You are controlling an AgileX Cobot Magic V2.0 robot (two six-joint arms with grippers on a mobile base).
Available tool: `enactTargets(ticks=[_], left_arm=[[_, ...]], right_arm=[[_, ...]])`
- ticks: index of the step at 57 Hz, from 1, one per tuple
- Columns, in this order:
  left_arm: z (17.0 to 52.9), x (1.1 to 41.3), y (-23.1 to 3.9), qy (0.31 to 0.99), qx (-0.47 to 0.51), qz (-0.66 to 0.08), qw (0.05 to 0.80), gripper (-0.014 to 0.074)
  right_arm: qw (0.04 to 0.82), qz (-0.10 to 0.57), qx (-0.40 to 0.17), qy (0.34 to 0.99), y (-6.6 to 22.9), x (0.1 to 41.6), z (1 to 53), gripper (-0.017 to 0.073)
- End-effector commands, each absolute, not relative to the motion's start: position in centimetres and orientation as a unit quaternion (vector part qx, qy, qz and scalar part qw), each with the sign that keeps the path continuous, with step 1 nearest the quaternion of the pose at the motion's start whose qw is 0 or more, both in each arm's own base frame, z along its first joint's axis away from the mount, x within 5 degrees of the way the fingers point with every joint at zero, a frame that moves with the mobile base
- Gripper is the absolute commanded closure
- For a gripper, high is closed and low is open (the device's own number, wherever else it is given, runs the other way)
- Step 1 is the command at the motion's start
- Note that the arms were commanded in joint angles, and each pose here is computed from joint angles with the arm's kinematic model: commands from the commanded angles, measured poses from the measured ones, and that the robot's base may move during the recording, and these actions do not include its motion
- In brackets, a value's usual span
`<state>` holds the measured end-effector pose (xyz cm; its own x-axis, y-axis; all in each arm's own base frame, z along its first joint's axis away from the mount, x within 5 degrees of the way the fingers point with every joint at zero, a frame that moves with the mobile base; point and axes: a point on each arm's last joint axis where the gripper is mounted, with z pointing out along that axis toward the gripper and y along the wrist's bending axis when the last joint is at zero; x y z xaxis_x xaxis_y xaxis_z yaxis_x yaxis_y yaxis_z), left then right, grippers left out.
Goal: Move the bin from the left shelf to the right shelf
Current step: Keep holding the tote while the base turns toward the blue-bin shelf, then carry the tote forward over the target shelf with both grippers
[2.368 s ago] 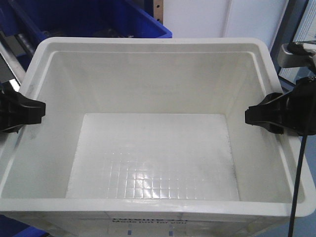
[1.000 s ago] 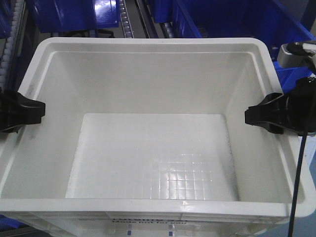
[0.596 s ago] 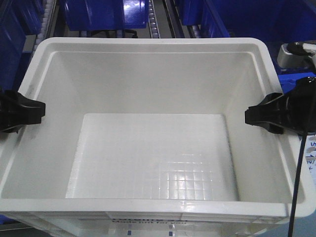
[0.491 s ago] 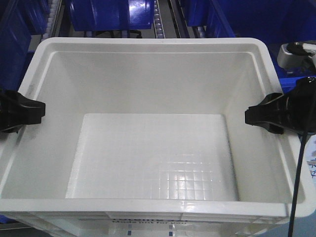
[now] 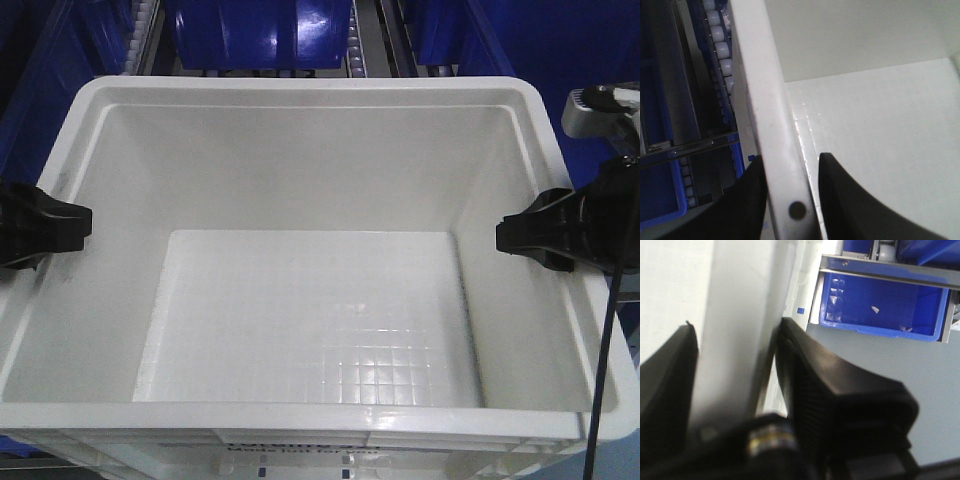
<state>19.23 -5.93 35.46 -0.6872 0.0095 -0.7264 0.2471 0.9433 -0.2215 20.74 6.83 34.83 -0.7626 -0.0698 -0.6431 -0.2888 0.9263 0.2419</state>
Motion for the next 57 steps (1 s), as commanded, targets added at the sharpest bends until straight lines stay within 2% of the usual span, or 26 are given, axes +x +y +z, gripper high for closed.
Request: enactTargets(ticks=[1, 57], left_arm=[[38.12, 19.14, -6.14, 0.864, 0.072, -0.173, 0.467, 0.06], [38.12, 19.14, -6.14, 0.864, 0.072, -0.173, 0.467, 0.06]], right_arm=[[0.405, 0.19, -0.096, 0.889, 6.99, 20.63, 37.54, 0.0564], [0.405, 0.19, -0.096, 0.889, 6.99, 20.63, 37.54, 0.0564]])
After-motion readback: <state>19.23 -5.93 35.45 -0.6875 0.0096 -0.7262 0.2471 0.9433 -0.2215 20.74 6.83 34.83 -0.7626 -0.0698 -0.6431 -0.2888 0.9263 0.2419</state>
